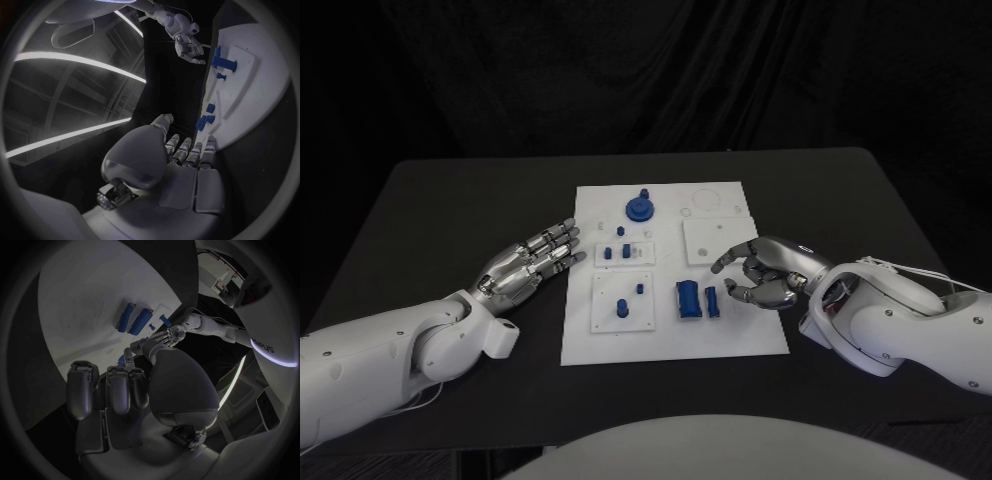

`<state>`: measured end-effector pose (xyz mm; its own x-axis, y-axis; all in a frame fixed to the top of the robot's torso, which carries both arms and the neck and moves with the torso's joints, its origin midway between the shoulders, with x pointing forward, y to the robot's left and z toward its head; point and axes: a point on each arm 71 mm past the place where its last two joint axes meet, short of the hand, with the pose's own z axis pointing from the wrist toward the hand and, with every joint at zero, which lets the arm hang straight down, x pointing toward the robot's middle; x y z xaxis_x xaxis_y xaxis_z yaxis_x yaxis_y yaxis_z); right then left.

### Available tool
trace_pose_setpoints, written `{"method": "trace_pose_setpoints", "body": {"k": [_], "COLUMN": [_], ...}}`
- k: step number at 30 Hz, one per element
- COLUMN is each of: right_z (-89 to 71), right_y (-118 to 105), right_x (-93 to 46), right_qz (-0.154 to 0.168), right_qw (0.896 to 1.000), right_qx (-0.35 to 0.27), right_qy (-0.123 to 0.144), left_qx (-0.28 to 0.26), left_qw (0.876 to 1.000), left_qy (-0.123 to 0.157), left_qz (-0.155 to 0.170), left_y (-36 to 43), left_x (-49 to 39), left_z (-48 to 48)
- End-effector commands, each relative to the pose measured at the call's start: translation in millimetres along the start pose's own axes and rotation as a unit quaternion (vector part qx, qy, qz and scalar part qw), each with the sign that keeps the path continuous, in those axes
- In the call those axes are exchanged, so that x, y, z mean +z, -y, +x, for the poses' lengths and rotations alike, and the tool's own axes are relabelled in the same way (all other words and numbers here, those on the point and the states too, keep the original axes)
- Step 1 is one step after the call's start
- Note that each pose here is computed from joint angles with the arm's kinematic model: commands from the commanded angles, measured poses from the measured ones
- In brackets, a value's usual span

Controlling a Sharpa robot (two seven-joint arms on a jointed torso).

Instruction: Assemble the parts on the task board

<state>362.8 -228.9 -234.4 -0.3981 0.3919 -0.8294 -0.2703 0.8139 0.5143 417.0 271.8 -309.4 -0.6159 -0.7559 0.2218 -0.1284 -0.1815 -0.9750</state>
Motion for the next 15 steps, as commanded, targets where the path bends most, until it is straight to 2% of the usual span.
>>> {"method": "trace_pose_setpoints", "body": {"k": [1,15], "right_z": [4.9,14.5], "right_y": [-0.7,1.9], "right_x": [0.8,4.0], "right_qz": [-0.006,0.008], "right_qw": [0.999,0.998], "right_qx": [-0.029,-0.033], "right_qy": [-0.022,-0.043], "left_qx": [-0.004,-0.005], "left_qw": [1.000,1.000], "left_qy": [0.000,-0.001], "left_qz": [0.017,0.015], "left_y": [0.3,-0.4], "left_x": [-0.1,0.1], "left_z": [1.2,1.2]}}
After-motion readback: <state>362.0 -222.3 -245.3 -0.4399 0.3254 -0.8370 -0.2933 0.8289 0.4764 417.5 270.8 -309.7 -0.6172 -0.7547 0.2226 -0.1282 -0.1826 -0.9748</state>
